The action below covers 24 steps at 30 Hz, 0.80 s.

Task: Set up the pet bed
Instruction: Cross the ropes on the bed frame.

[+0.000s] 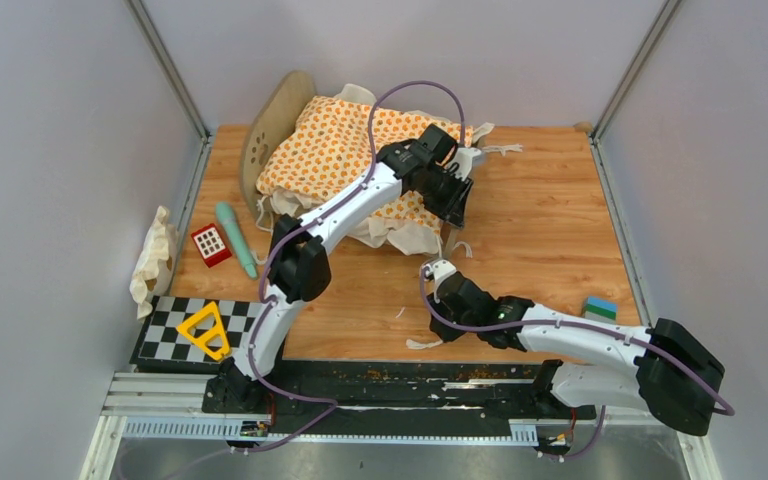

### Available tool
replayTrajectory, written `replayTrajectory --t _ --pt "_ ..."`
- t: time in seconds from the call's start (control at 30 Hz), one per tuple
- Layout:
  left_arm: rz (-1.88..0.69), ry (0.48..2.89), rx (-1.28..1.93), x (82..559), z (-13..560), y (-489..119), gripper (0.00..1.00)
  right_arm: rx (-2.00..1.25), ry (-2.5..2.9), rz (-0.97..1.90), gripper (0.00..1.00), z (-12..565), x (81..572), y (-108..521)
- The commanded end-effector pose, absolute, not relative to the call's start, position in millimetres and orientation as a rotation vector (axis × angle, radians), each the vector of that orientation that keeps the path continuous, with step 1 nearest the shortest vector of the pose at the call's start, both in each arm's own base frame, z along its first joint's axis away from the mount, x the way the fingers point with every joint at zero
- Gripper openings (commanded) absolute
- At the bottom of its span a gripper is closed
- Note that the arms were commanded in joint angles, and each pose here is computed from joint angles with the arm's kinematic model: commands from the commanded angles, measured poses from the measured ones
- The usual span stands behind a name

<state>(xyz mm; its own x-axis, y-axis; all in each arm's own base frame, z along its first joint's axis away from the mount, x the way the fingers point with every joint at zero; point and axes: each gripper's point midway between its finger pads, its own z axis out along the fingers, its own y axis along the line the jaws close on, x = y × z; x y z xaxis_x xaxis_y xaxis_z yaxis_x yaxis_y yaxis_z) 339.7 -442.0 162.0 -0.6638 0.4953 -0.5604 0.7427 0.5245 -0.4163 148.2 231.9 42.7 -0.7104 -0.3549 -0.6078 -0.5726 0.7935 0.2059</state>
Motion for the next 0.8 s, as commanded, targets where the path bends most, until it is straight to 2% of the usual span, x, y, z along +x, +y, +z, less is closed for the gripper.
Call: replayTrajectory --t 0.0,0.13,0.23,0.37,0.63,0.77 --pt "-0.982 2.104 1.134 349 209 -455 0.39 -0.655 2.403 0.565 0.00 51 146 235" --pt "-1.012 2.064 1.109 343 232 -454 0.49 -0.661 2.381 0.588 0.00 54 145 235" --pt "-1.044 2.018 1.085 340 255 -454 0.64 -0.672 2.371 0.592 0.00 55 144 235" --pt "-1.067 1.959 1.059 334 285 -450 0.76 -0.693 2.373 0.596 0.00 54 141 235" --pt "-0.977 1.904 0.950 324 322 -418 0.82 -0.727 2.360 0.576 0.00 55 131 238" --pt "-0.814 1.907 0.787 327 331 -375 0.82 -0.734 2.358 0.577 0.00 56 124 238"
